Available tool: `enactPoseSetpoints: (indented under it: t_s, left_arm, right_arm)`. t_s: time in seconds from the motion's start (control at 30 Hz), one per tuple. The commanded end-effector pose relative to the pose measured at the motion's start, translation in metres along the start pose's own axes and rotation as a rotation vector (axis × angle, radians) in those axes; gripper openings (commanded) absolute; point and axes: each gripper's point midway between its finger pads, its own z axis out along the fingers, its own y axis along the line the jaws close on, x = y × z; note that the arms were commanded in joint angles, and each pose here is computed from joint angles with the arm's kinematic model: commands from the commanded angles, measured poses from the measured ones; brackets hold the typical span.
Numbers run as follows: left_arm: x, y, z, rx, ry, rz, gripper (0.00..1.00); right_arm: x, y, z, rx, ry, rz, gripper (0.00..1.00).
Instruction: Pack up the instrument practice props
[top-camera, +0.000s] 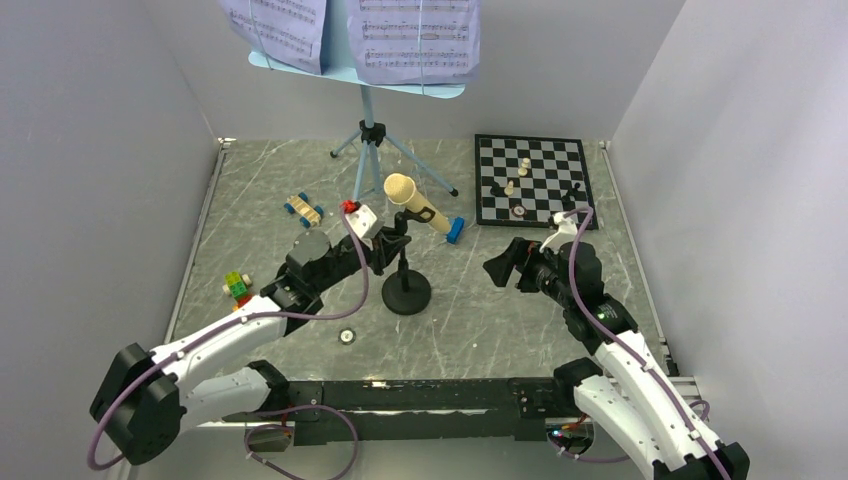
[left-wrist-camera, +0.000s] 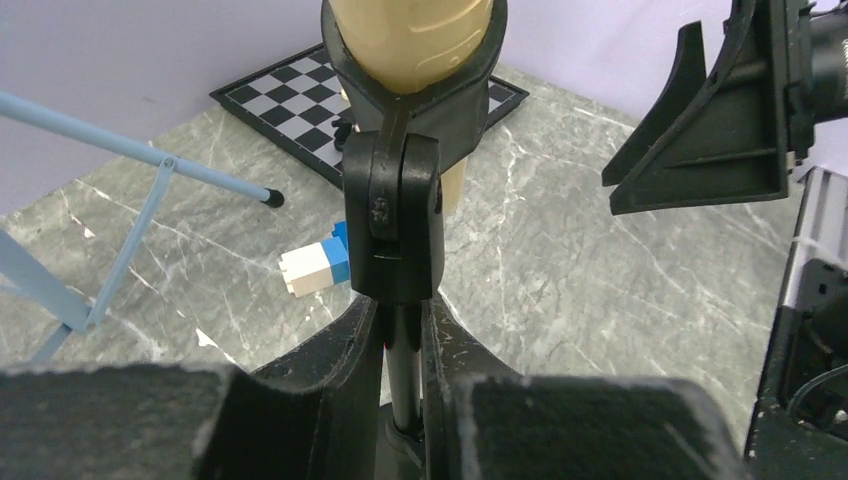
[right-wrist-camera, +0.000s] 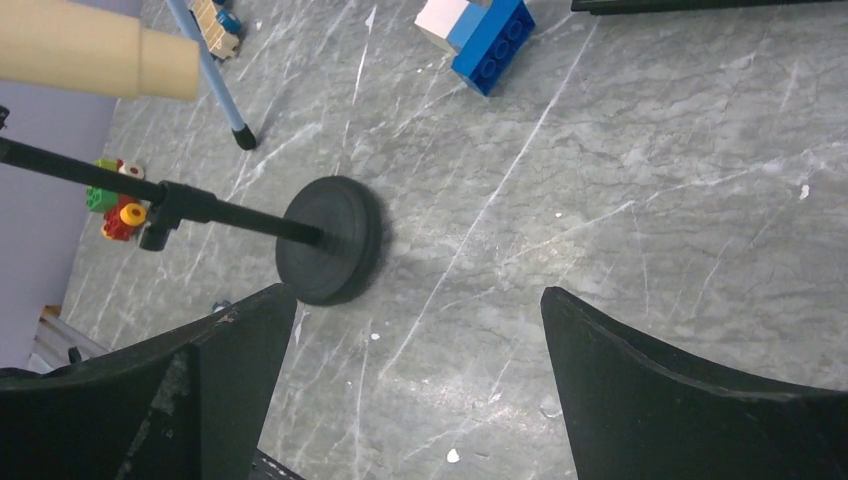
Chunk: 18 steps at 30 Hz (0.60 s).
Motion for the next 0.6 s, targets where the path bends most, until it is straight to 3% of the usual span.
enactPoseSetpoints:
  t_s: [0.0,0.27,0.57]
  left_arm:
    - [-0.064,-0.004,-0.015,-0.019,-0.210,-0.051,0.00]
    - [-0.064,0.001,-0.028,-0.176,-0.214,-0.143,0.00]
    - [-0.053,-0.015,-0.033,-0.378,-0.176,-0.133,0.00]
  right_arm:
    - [-0.024,0.019,-0.006,-0.061,-0.066,-0.033,0.98]
    - [-0.021,0.014,-0.004,-0.030,-0.057,-0.018,0.98]
    - [-0.017,0.007,-0.003,0.004,-0.054,0.013,0.98]
